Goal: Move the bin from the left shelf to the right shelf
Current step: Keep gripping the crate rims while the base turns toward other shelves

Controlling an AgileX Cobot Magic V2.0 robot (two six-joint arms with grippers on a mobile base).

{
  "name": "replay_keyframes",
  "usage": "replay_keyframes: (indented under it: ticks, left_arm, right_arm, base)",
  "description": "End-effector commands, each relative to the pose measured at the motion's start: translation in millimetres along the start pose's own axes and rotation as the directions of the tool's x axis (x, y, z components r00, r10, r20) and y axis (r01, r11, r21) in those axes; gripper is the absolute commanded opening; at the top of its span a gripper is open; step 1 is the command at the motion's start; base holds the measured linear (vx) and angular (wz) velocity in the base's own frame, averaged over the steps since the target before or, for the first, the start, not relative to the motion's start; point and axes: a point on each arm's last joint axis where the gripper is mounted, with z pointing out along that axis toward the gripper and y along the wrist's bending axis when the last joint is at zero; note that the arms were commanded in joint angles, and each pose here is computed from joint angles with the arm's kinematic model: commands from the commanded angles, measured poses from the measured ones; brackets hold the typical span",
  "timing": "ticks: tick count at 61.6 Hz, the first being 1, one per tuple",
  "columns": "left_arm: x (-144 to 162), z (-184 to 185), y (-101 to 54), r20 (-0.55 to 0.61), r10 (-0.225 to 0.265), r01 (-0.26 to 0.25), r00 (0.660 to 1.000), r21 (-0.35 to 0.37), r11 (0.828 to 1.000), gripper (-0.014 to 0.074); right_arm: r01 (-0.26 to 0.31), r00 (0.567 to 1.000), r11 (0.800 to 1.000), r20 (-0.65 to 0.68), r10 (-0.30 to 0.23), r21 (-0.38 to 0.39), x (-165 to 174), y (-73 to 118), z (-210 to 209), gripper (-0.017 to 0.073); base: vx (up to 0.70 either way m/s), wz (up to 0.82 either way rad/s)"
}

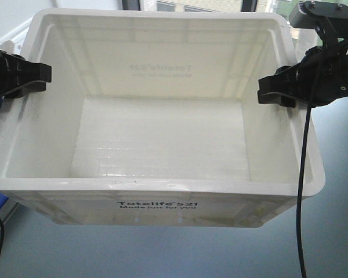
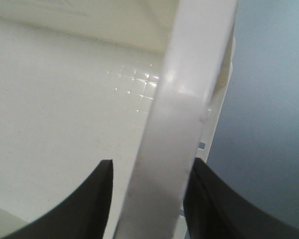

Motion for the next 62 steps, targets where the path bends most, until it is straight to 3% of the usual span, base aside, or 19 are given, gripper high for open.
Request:
replay_keyframes:
  ticks: [1,62]
  left_arm:
    - [-19.1,-20.7,-6.8,0.186,0.016,-0.021,0.982,0.025,0.999,-0.0008]
    - [-19.1,-20.7,-6.8,0.186,0.016,-0.021,0.982,0.025,0.999,-0.0008]
  right_arm:
    - [0.051,0.991,0.999,0.122,-0.048,-0.016,-12.1,8.1,-23.1,-0.0004]
    - [0.051,0.991,0.999,0.122,-0.048,-0.016,-12.1,8.1,-23.1,-0.0004]
  base:
    - [0.22,0.72]
    - [0.09,0.55]
